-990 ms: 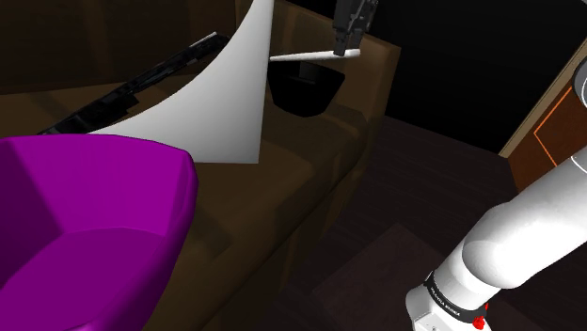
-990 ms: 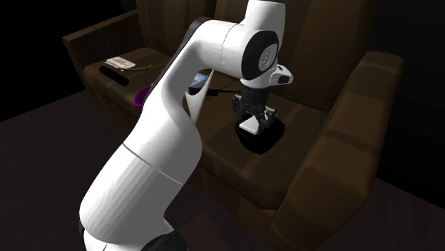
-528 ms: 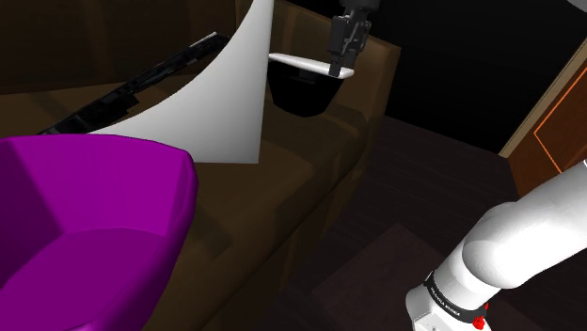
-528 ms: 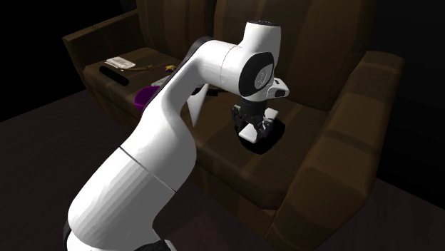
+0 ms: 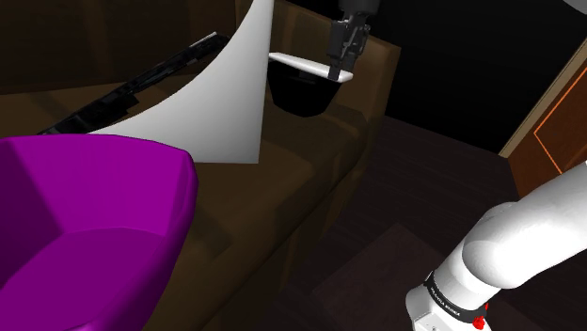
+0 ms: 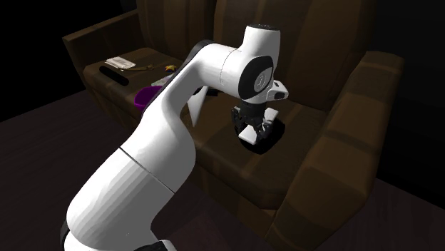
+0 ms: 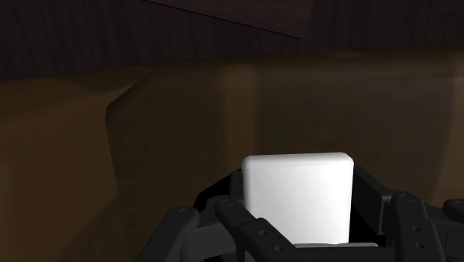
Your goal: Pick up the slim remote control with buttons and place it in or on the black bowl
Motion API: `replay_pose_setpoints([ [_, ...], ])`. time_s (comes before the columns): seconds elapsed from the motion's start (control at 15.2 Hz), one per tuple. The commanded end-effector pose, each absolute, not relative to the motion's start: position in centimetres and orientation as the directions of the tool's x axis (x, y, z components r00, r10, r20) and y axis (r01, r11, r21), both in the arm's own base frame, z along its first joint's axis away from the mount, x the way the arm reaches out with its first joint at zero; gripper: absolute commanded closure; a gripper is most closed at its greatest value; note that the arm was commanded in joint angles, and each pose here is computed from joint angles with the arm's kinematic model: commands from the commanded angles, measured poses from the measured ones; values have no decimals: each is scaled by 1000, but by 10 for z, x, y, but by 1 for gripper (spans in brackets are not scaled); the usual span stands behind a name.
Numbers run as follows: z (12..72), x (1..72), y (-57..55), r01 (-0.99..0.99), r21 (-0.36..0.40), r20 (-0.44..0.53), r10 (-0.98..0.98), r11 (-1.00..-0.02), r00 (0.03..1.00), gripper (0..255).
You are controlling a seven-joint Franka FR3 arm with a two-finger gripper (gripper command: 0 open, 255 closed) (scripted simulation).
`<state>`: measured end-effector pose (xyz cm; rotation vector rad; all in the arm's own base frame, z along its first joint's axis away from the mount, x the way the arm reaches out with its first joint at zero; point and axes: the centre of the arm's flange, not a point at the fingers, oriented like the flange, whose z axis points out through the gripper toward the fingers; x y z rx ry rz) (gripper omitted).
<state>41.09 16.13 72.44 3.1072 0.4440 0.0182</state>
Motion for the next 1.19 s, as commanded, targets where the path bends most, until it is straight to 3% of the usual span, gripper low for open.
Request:
replay_pose_setpoints([
  [0.0,724,411,161,280,4,10,280,-960,960,0],
  [0.33,724,411,161,280,4,10,280,-960,960,0],
  [0.59,774,411,161,280,4,10,280,-960,960,0],
  [1.12,774,411,161,280,4,10,280,-960,960,0],
])
